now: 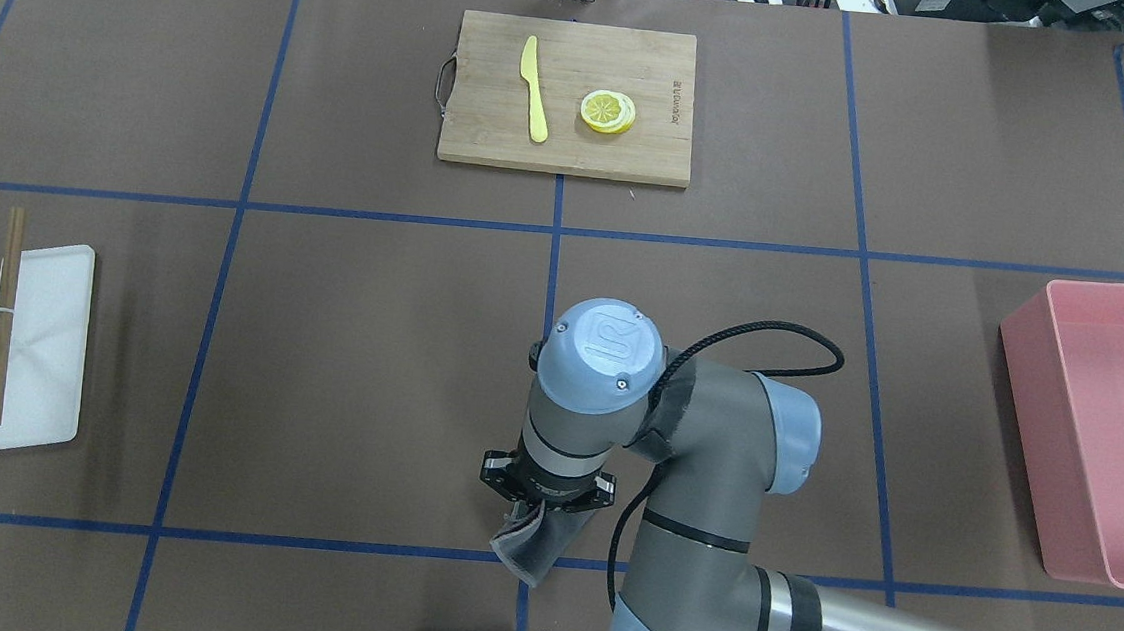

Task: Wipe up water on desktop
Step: 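Wipe the grey cloth across the table surface with the right gripper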

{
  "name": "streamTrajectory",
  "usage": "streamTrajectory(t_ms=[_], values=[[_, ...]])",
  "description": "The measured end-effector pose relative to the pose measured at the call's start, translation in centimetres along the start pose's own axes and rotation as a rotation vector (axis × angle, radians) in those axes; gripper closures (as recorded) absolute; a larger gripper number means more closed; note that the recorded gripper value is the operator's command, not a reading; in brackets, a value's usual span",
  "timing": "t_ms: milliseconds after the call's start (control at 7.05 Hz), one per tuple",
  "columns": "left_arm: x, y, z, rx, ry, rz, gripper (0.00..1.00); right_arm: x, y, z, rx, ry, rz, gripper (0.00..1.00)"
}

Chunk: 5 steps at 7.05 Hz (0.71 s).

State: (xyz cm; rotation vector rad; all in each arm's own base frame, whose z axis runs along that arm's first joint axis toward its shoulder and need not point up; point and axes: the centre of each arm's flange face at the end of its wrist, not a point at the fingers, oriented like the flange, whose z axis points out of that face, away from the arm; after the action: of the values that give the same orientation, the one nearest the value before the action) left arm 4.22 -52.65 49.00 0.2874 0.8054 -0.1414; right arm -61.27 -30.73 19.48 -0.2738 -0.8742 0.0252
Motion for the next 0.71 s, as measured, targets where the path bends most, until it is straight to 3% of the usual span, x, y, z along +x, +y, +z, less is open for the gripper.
streamTrajectory(t_ms=[142,709], values=[[-0.6,0.3,0.0,-0.002,-0.004,-0.006,0.03,2.0,-0.9,0.1,0.003,0.012,0.006,1.0],[-1.1,0.4,-0.1,-0.001,-0.009,-0.015,0.03,24.6,-7.2,-4.9,-0.027,0.084,-0.136,1.0]])
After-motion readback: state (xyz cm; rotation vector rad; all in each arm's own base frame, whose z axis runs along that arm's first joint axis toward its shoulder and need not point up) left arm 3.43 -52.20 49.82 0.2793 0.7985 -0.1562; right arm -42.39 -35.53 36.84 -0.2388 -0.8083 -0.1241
